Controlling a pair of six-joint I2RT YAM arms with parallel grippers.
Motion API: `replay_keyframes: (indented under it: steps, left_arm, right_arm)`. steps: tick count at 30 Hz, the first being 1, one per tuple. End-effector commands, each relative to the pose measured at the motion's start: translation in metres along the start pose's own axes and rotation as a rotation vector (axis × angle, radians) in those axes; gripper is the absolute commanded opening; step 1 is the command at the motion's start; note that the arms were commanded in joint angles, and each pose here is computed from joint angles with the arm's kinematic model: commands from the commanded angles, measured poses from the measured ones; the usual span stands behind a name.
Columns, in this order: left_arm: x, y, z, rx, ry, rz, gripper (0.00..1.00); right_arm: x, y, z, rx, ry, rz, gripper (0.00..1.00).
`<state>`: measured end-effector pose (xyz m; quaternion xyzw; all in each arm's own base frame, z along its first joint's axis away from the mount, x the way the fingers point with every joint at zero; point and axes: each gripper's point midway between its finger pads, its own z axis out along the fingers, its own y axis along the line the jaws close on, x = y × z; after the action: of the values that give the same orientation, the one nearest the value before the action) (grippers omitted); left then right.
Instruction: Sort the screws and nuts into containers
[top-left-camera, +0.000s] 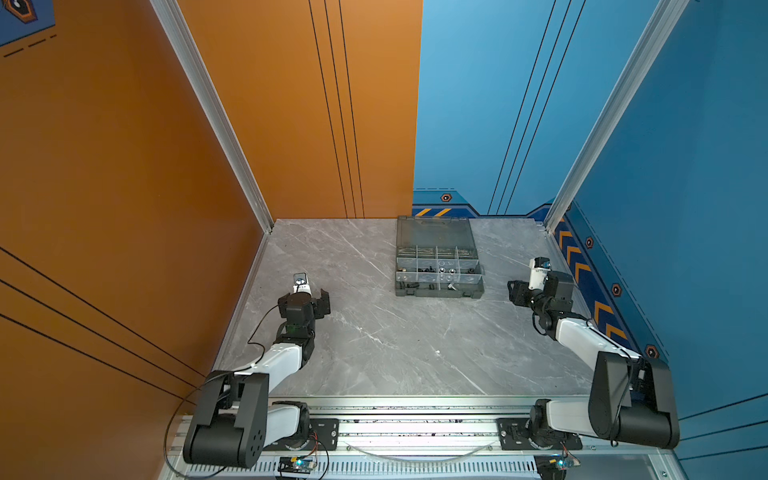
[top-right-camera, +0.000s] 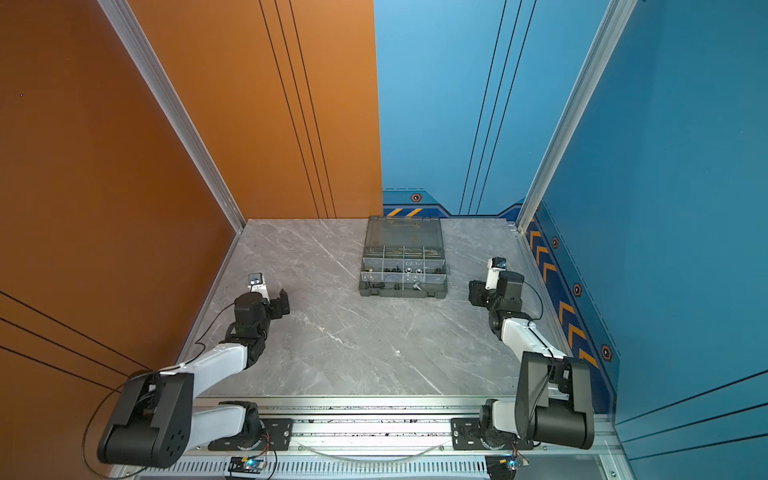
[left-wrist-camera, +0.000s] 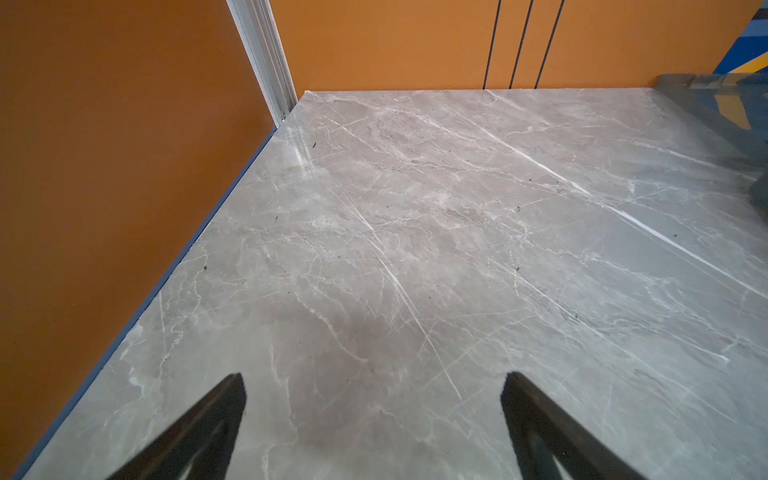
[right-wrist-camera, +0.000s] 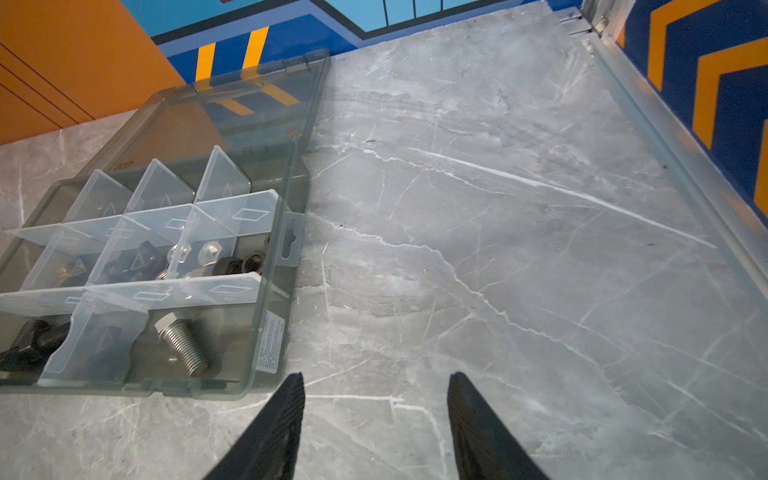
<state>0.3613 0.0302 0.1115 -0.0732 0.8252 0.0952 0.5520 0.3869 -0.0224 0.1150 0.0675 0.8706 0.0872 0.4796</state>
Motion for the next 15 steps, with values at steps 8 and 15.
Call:
replay_keyframes:
  steps: [8,15]
  left_arm:
    - [0.006,-0.010,0.022,0.038,-0.110,-0.018,0.98]
    - [0.005,-0.013,0.023,0.042,-0.125,-0.004,0.98]
  right_arm:
    - [-0.001,-0.011,0.010,0.037,-0.156,-0.007,0.59]
    - [0.010,0.014,0.023,0.073,-0.163,-0.158,0.62]
